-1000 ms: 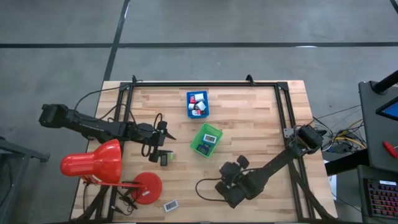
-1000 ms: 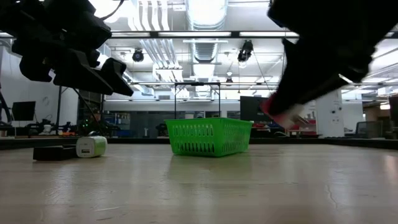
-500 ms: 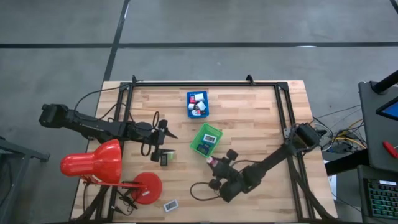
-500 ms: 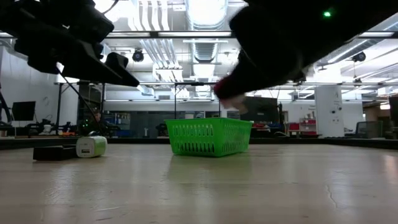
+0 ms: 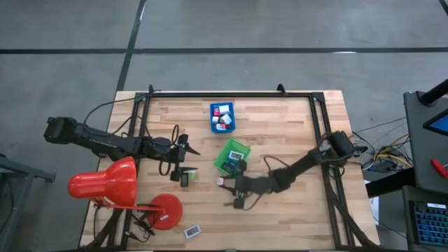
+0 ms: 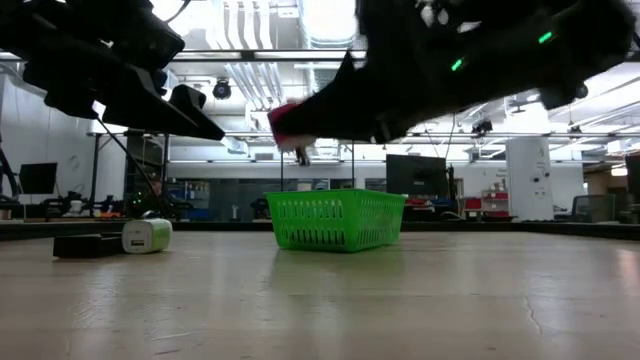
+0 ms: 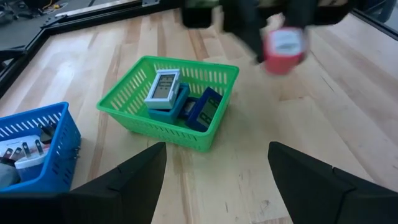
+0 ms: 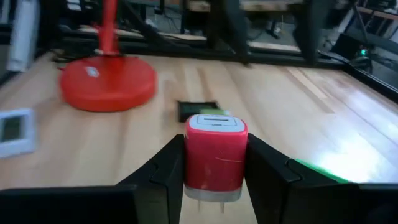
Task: Pick & Place Office items
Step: Put the small red charger adapter into the blue bin
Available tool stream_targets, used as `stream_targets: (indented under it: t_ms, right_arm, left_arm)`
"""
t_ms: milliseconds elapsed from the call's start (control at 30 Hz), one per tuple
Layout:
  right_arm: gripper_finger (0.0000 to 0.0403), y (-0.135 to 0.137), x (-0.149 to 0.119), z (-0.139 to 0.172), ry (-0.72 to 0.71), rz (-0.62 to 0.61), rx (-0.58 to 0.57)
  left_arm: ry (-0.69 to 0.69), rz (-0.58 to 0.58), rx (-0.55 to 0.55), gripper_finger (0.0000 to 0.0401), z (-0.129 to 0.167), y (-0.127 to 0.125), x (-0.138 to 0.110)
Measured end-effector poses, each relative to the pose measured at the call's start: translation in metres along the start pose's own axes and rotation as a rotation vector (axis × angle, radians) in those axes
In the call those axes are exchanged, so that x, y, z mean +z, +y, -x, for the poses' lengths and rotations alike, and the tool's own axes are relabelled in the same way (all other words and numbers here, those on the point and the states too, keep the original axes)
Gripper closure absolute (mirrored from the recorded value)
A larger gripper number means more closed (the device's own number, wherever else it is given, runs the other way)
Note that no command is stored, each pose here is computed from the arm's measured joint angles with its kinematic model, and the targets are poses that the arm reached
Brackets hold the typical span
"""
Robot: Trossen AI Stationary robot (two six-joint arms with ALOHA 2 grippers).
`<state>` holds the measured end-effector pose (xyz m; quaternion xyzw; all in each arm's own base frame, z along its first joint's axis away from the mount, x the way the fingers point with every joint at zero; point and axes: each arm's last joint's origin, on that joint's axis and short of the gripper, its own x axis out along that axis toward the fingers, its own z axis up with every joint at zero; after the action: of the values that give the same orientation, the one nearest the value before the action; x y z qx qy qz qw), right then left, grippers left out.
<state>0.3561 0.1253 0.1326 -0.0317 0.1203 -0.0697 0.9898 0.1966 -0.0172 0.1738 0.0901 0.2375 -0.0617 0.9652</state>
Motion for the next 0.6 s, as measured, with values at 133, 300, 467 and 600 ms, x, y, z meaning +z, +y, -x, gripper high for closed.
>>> stream_targets:
  t_ms: [133,300,467,600]
  right_arm:
    - [0.0281,-0.028,-0.002,-0.010,0.018,-0.008,-0.010]
    - [0.0281,-0.062,0.006,-0.018,0.008,-0.004,-0.018]
    - [0.0281,-0.101,0.020,-0.021,-0.021,0.021,-0.099]
    - [0.0281,-0.136,0.024,-0.024,-0.026,0.011,-0.156]
  left_arm:
    - [0.000,0.001,0.000,0.0117,0.000,0.000,0.000]
    - [0.000,0.004,0.000,0.0117,0.000,0.000,0.000]
    - [0.001,0.004,0.001,0.0117,0.000,0.000,0.000]
    - [0.001,0.004,0.003,0.0117,0.000,0.000,0.000]
